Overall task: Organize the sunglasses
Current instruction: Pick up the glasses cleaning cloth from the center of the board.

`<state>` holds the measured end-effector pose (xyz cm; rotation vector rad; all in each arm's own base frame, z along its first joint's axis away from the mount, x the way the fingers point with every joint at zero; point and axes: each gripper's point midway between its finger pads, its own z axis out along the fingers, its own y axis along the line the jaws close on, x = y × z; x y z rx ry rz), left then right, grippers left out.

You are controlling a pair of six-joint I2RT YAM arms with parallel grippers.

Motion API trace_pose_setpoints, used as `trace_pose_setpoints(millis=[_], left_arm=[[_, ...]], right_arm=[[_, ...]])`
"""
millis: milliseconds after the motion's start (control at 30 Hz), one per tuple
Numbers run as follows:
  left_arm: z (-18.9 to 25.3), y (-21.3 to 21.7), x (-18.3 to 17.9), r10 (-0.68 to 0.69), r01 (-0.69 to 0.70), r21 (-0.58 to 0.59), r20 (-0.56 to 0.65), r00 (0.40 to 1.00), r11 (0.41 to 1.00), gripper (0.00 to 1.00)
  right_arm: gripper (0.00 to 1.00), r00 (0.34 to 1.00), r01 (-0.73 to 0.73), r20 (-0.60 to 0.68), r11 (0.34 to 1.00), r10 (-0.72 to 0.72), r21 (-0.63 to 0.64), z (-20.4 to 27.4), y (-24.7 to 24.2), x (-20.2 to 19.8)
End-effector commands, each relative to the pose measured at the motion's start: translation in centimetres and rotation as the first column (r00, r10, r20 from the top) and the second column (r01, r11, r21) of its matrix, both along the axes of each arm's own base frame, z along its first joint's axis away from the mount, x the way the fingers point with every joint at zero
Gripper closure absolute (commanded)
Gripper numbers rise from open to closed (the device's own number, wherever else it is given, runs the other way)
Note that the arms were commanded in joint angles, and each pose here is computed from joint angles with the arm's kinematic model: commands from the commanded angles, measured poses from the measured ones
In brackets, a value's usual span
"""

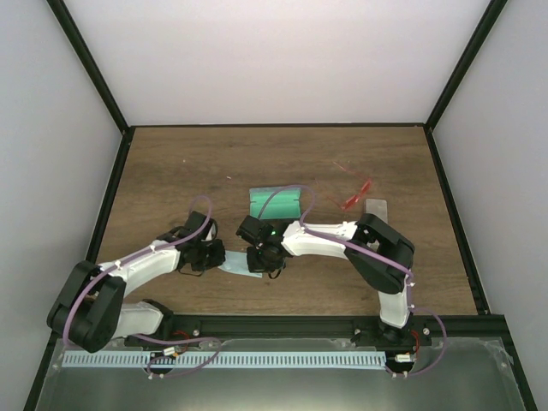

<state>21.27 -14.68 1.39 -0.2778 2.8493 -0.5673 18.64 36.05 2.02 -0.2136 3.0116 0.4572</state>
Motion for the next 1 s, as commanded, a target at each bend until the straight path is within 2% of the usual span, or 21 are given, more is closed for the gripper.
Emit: trace_pose_setpoints(millis=[0,233,333,633,967], left_arm=[[-1.9,1.2,-1.9,-0.003,0.007,0.054,-0.073,0.997,0.999,0.95],[-0.4,0.3,-1.2,-0.011,0.011,0.011,-0.048,0.999,1.0,0.96],[1.1,-0.3,-0.3,-0.011,0.011,-0.011,-0.022,1.0,1.0,0.96],[4.0,-1.9,2.0,-0.014,0.014,-0.047,0.008,1.0,0.999,0.96],[5.5,-4.0,5.4,-0.014,0.015,-0.063,0.021,1.0,0.998,0.96]], right_arm=[[0.99,1.0,0.003,-0.012,0.999,-0.004,-0.04,-0.6,-1.1,-0.2],[0.99,1.0,0.005,0.024,1.0,-0.005,-0.016,1.2,-0.5,0.6],[0.99,0.999,0.007,0.037,1.0,-0.008,0.025,2.6,-0.2,1.0],[0.99,0.998,0.008,0.069,0.999,-0.011,0.039,4.9,-0.4,2.3],[0.99,0.99,0.027,0.135,0.998,-0.035,0.06,7.9,-2.9,7.1]])
